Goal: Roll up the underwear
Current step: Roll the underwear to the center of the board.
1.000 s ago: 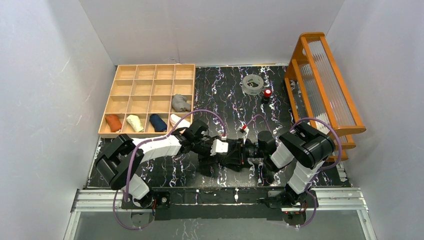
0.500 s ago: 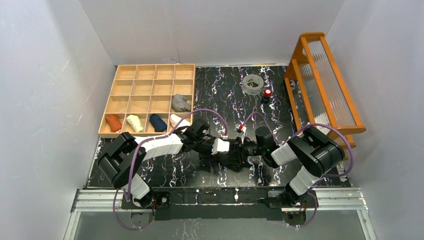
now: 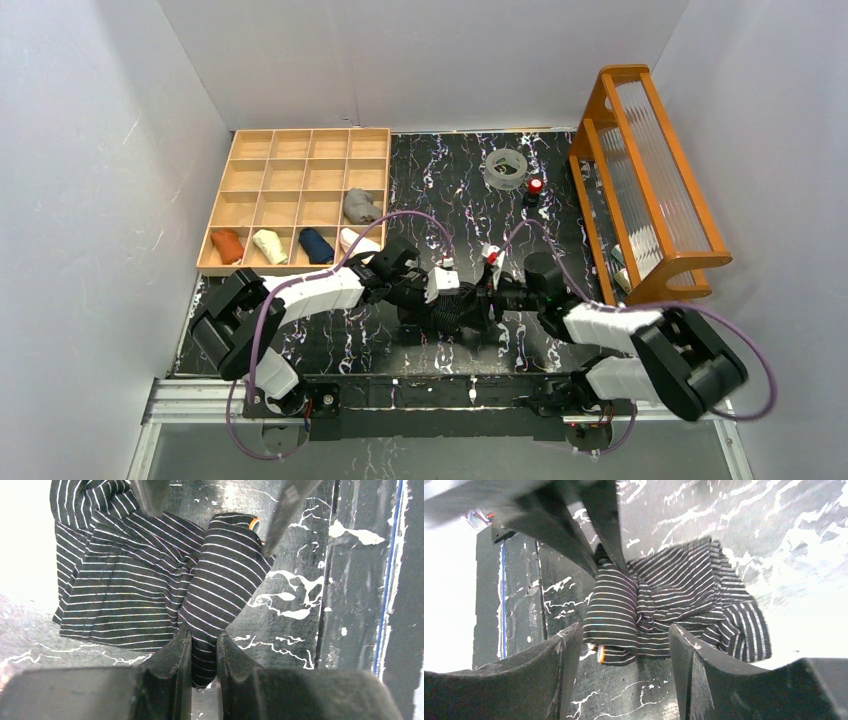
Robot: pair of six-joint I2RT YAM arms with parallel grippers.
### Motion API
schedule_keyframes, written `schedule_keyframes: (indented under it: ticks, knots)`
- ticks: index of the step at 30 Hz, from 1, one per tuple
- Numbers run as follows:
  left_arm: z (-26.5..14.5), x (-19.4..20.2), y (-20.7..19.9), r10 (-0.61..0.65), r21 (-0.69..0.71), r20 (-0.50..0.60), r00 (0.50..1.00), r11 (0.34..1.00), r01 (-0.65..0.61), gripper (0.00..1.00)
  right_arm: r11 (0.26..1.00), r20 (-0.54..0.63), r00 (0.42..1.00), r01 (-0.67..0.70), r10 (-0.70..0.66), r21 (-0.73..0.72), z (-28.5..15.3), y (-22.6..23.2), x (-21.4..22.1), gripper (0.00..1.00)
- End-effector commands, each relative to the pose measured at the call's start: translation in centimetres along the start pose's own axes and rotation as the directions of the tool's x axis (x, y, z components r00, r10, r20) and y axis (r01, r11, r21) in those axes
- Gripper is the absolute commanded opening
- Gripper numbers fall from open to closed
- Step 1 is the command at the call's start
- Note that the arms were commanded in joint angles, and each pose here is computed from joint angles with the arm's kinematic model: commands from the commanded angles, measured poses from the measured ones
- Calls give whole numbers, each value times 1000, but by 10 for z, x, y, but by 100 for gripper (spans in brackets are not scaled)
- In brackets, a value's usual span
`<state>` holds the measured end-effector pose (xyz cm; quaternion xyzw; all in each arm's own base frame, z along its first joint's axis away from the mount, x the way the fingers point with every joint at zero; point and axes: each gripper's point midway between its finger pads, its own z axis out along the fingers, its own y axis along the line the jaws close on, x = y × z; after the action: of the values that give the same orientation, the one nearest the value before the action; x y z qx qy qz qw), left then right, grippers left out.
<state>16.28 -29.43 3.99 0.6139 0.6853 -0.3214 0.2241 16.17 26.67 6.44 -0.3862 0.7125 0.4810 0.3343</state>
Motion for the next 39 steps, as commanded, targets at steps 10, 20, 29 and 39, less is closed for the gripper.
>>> schedule_keyframes:
  ticks: [10, 20, 29, 39]
  knots:
    - [1, 1, -12, -203, 18, -30, 979, 979, 204, 0, 910, 80, 906, 413, -415, 39, 1, 21, -20, 68]
    - [11, 13, -19, -261, 66, -80, 962, 962, 267, 0, 875, 30, 875, 483, -483, 7, 26, 31, -1, 64]
    - [15, 16, -22, -275, 101, -107, 956, 953, 285, 0, 915, -8, 916, 401, -401, 43, 21, 24, 18, 43]
    - [10, 6, -16, -243, 104, -85, 966, 962, 251, 20, 988, -9, 990, 143, -143, 58, 15, 28, 51, 4]
